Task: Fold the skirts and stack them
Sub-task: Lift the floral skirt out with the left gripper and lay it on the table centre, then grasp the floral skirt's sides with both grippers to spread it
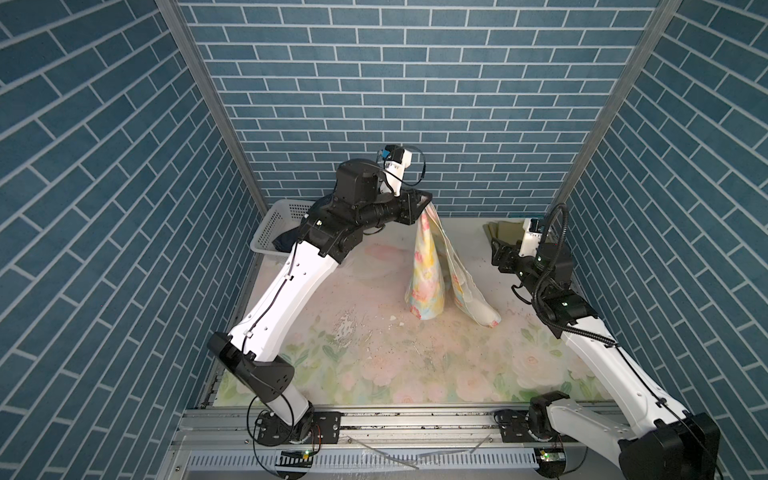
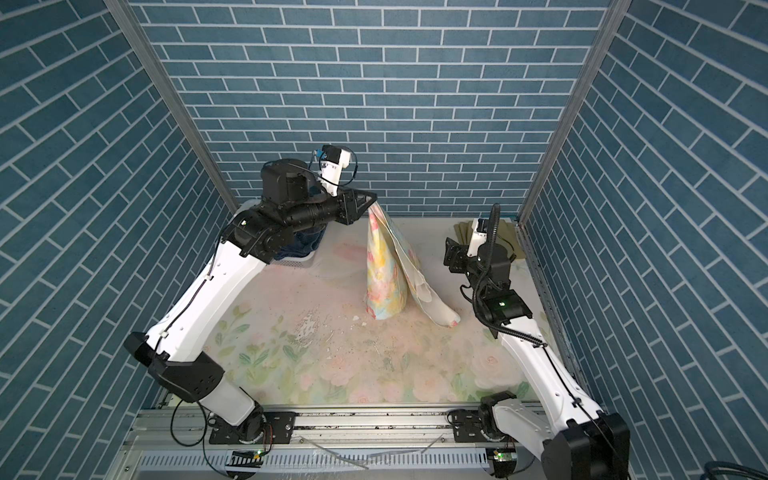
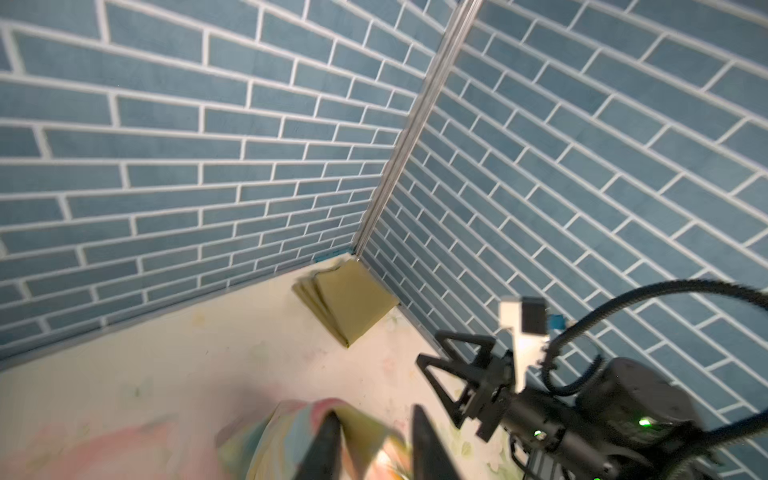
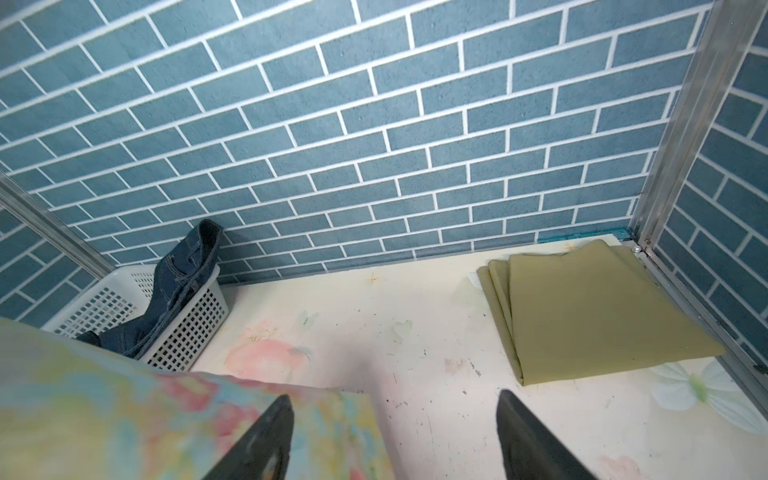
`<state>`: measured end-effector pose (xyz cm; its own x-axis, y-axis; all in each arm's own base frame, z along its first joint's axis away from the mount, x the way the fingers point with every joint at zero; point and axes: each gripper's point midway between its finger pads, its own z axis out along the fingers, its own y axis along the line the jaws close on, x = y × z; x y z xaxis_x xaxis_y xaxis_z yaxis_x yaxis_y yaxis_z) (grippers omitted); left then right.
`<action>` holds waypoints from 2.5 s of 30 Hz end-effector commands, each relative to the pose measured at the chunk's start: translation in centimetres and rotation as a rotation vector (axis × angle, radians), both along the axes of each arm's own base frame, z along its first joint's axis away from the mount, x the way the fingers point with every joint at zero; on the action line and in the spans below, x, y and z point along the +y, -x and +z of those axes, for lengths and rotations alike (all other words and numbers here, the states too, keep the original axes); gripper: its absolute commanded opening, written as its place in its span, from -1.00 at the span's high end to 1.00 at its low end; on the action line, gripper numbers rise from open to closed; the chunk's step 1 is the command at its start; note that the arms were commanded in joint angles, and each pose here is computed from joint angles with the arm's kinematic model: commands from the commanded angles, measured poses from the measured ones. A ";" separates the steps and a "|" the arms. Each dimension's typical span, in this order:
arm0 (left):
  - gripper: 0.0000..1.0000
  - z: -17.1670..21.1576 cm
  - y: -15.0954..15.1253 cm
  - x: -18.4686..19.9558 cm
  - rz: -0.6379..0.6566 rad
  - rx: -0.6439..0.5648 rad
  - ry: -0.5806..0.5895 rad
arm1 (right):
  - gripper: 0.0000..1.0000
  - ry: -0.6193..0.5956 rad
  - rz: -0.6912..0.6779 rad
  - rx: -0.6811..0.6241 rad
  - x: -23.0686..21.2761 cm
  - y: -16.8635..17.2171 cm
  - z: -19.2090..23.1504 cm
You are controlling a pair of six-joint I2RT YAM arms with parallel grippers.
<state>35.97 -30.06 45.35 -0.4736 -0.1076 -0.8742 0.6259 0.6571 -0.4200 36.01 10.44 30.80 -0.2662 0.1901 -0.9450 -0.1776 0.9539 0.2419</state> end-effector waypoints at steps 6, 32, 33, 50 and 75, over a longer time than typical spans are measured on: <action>-0.77 -9.0 1.1 7.0 0.277 0.155 -0.143 | -0.55 0.052 0.013 0.239 -0.4 2.2 -5.6; -0.84 -35.1 9.0 13.9 0.410 0.582 -0.513 | -0.56 0.093 0.065 0.719 2.8 6.7 -21.1; -0.84 -35.6 9.1 14.1 0.413 0.591 -0.520 | -0.56 0.109 0.085 0.718 3.5 7.0 -21.2; -0.84 -37.7 9.7 15.0 0.438 0.611 -0.550 | 0.50 0.150 0.266 0.709 14.7 6.9 -23.2; 1.00 -42.8 7.3 11.6 0.366 0.668 -0.587 | -0.45 -0.006 -0.153 0.754 -2.8 8.2 -23.6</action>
<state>28.39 -17.99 1.99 -0.9205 -0.0014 -0.3908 0.0658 0.9852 -0.1585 28.90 8.10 8.87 -0.7787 0.2465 -0.5770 0.1439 0.9653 0.2181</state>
